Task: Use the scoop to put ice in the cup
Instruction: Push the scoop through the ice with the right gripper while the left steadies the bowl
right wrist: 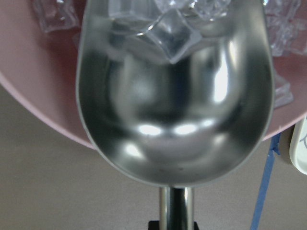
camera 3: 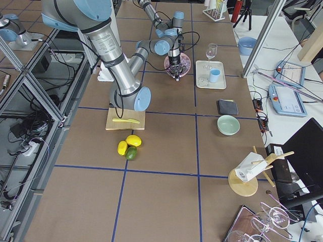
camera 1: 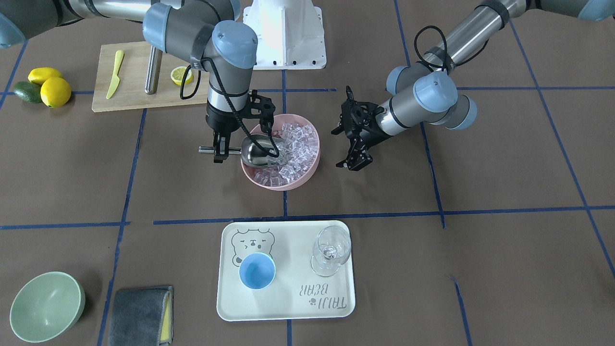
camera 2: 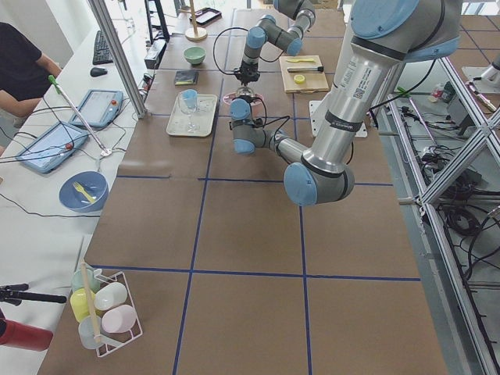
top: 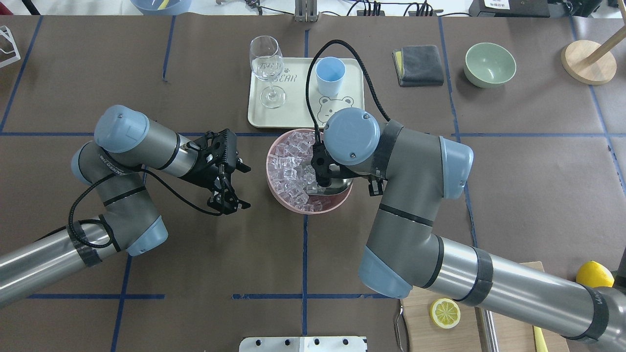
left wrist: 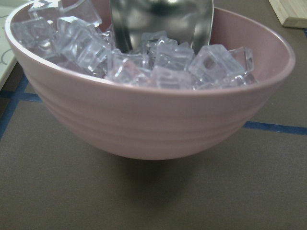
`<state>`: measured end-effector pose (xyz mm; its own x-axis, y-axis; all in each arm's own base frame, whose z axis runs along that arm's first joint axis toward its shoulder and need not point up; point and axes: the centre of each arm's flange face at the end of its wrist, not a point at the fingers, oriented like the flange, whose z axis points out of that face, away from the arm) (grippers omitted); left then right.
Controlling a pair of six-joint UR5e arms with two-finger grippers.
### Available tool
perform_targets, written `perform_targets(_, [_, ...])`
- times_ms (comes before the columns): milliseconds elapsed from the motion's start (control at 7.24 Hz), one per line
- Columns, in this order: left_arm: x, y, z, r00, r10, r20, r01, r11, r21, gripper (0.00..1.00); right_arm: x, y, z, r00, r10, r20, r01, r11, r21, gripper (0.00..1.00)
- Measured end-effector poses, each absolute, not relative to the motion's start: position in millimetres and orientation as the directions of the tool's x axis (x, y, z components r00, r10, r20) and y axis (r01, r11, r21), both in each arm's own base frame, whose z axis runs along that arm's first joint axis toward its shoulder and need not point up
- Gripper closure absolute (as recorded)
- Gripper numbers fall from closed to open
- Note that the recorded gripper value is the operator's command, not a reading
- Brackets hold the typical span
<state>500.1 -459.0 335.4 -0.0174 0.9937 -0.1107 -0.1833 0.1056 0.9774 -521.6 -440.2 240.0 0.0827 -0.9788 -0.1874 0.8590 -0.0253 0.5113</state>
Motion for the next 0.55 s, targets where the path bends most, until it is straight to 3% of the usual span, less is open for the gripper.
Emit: perform_targets(553, [499.5,-459.5,336.0,-0.016,0.994,-0.112,-0.184,0.107,0.977,0.00,-509.8,-451.1,229.7,0.114,-0.986,-0.122,0.751,0.005,0.660,1.00])
